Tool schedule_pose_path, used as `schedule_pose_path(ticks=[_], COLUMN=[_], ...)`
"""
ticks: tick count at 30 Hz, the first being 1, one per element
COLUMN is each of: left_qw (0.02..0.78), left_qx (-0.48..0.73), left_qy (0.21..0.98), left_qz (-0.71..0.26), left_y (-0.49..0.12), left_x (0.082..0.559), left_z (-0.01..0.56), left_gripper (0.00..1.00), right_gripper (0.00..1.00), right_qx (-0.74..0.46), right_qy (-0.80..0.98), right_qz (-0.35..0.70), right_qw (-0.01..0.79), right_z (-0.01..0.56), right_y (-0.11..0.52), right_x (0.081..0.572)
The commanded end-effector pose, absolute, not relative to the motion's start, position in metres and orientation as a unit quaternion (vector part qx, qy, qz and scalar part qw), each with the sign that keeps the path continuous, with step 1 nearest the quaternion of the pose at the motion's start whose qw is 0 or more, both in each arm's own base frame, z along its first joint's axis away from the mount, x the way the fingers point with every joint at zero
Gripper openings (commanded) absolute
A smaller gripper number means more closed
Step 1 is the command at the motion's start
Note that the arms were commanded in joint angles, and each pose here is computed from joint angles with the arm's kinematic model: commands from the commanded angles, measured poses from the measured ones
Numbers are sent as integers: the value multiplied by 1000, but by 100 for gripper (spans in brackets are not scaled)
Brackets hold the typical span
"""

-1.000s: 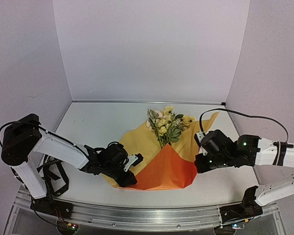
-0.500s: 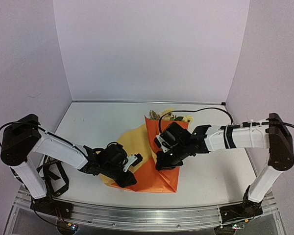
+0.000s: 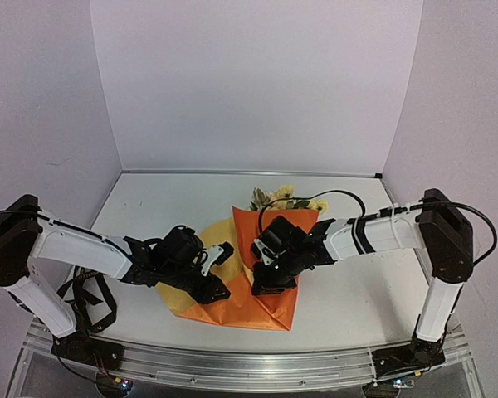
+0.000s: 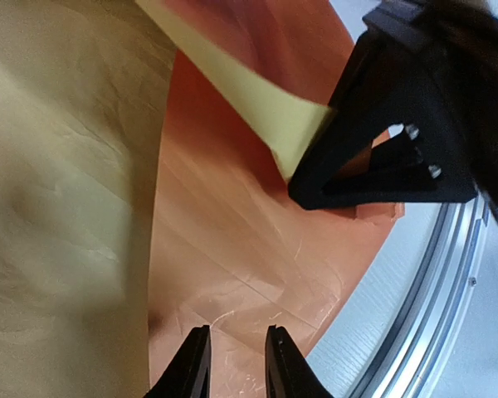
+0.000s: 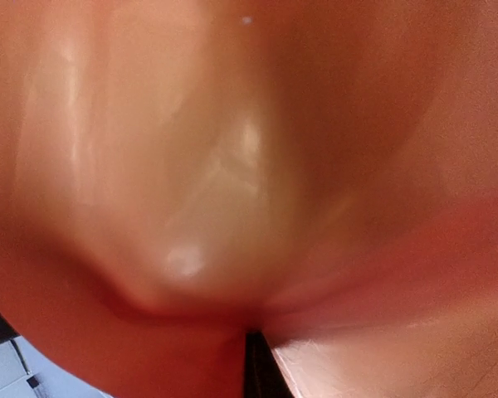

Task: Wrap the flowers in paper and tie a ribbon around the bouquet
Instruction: Fold the one-fourth-folded wrapping paper at the center of the board, then press the fold line of the 2/3-folded wrapping paper.

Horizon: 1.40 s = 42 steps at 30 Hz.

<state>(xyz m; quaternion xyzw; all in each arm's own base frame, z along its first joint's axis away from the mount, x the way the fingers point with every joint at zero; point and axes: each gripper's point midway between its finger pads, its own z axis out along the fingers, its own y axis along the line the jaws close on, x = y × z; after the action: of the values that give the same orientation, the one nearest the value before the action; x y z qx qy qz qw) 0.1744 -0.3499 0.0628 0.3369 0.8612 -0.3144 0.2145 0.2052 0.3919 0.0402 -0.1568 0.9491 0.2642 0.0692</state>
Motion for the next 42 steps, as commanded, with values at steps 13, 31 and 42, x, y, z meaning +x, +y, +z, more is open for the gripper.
schedule_pose_path(ticks=[13, 31, 42], left_qw=[223, 156, 79], left_qx=[220, 231, 210], left_qy=[851, 841, 850], left_qz=[-421, -464, -476], left_y=[-338, -379, -413], left_x=[233, 235, 201], left_z=[126, 126, 103], left_gripper=[45, 51, 57], right_gripper=[42, 47, 53], right_qx=[-150, -108, -101], right_qy=[924, 939, 949], right_qz=[335, 281, 209], right_qw=[104, 165, 211], right_z=[79, 91, 83], right_y=[413, 313, 251], right_x=[220, 209, 197])
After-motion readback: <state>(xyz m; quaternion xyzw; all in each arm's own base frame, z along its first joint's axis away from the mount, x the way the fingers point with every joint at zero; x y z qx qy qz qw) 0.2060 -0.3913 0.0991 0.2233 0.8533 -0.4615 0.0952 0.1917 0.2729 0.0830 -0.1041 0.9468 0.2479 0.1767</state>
